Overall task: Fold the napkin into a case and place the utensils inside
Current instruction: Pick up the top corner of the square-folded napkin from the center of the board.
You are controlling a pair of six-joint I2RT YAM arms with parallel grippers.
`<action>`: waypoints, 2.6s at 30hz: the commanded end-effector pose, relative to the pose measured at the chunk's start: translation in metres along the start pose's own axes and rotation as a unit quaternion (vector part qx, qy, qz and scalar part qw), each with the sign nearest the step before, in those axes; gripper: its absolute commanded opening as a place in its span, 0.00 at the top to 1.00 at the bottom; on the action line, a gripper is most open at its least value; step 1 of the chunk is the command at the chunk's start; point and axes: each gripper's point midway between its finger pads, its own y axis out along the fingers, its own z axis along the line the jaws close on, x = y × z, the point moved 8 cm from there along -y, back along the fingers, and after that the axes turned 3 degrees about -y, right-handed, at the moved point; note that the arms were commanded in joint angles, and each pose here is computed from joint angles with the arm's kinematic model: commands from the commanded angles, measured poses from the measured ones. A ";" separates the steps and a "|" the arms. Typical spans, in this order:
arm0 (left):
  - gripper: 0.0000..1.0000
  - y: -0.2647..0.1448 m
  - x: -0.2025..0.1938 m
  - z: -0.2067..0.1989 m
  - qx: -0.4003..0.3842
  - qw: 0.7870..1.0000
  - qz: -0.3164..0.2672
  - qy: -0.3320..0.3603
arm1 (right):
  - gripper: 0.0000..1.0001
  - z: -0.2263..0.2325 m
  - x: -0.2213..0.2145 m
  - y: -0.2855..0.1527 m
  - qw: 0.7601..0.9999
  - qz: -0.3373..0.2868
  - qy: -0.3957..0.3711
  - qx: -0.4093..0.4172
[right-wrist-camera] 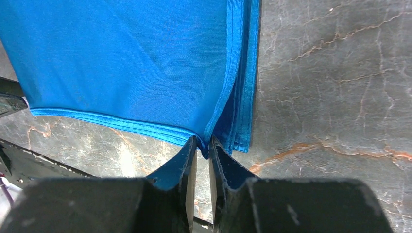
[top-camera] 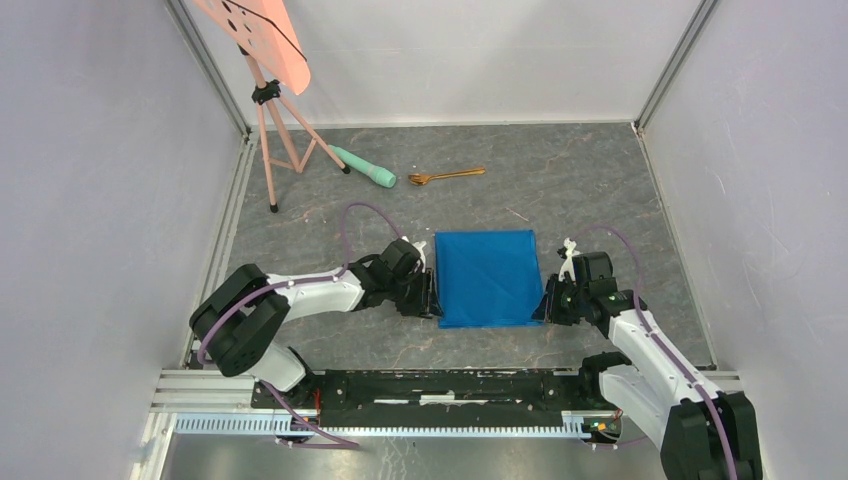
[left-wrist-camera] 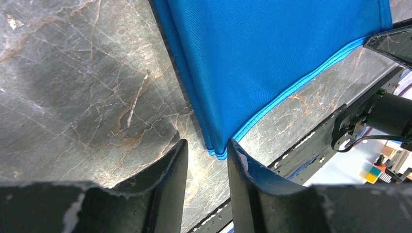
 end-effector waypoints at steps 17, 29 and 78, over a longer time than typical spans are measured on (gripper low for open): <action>0.44 -0.008 -0.003 0.000 0.000 0.999 -0.017 -0.033 | 0.84 0.003 0.008 -0.006 0.999 -0.040 -0.011 0.001; 0.62 -0.002 -0.002 0.002 0.011 0.999 -0.011 -0.032 | 0.99 0.005 0.015 -0.007 0.997 -0.040 -0.056 0.018; 0.78 0.014 -0.025 0.030 0.064 0.996 0.042 -0.038 | 0.99 0.038 0.056 -0.008 0.987 -0.066 -0.112 0.091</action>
